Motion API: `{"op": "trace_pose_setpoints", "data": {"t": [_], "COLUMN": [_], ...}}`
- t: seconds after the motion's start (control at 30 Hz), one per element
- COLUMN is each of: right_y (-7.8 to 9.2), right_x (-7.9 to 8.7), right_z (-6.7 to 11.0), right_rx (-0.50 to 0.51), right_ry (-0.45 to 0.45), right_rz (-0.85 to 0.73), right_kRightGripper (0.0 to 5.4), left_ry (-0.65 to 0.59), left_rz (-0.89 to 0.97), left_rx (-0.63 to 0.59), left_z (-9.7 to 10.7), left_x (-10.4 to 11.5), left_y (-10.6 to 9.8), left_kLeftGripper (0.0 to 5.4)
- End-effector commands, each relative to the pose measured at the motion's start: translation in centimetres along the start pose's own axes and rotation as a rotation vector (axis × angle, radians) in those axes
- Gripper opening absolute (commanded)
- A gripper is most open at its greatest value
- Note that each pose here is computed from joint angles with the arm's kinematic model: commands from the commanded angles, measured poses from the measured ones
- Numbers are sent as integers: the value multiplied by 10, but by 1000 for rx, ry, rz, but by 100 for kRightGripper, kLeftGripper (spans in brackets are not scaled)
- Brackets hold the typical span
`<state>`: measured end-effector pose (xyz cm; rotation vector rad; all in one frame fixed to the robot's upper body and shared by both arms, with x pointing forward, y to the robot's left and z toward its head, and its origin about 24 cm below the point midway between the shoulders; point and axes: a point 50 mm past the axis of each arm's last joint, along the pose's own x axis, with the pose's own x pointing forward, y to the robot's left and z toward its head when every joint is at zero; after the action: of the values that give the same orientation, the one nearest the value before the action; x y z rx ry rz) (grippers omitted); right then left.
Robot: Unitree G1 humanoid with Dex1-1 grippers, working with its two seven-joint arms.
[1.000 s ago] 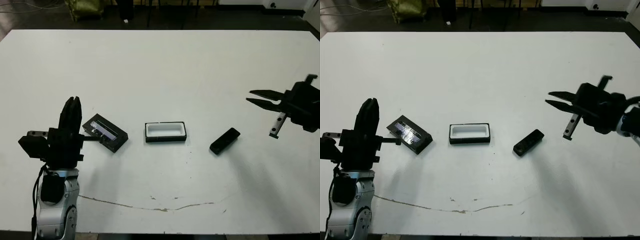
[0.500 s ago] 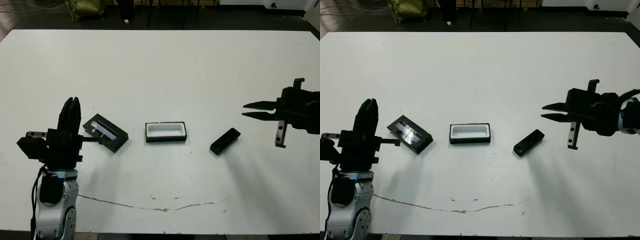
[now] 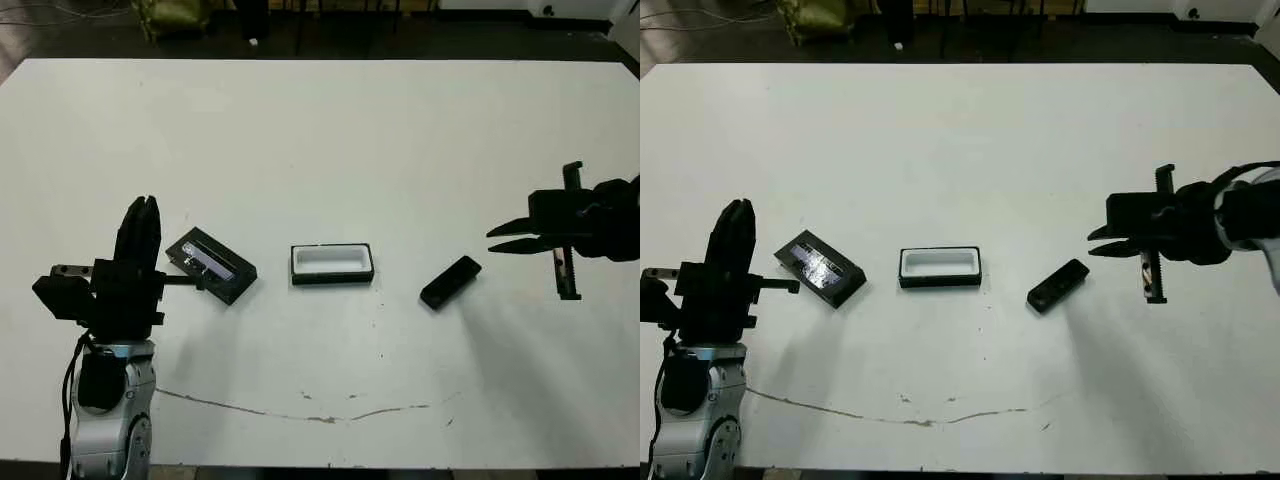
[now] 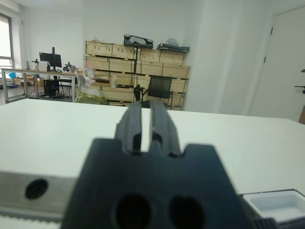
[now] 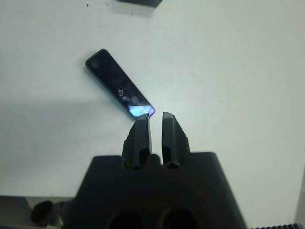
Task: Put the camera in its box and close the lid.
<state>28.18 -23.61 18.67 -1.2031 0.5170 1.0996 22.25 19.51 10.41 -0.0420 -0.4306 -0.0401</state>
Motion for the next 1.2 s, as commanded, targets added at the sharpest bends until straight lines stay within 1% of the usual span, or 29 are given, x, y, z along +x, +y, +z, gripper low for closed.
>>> {"op": "trace_pose_setpoints", "data": {"t": [0.03,0.1,0.23,0.37,0.53,0.67,0.77,0.9,1.0,1.1,1.17,1.2], "right_y": [2,3,5,7,9,11,12,13,14,17,18,19], "right_x": [6,8,9,3,7,8,11,11,9,11,11,11], "right_z": [-1,-2,-4,2,0,0,-5,-5,-4,-3,-2,0], "right_rx": [15,-1,2,-16,0,35,45,28,32,26,39,38], "right_ry": [4,1,-4,-1,1,-4,-14,12,35,49,57,78], "right_rz": [34,35,29,16,22,39,52,63,71,81,85,84], "right_kRightGripper": [0,0,0,0,0,0,0,0,0,0,0,0], "left_ry": [35,40,45,39,43,43,46,40,42,41,43,44], "left_rz": [5,9,13,14,16,15,16,15,17,14,12,11], "left_rx": [6,4,-1,3,0,-4,-6,4,-5,-3,-1,-5], "left_z": [-6,-6,-6,-6,-6,-7,-6,-6,-6,-6,-6,-6], "left_x": [-4,-5,-5,-5,-5,-5,-5,-5,-5,-5,-5,-5], "left_y": [3,3,2,1,0,1,1,1,1,1,1,1], "left_kLeftGripper": [3,3,3,3,3,3,3,3,3,3,3,3]}}
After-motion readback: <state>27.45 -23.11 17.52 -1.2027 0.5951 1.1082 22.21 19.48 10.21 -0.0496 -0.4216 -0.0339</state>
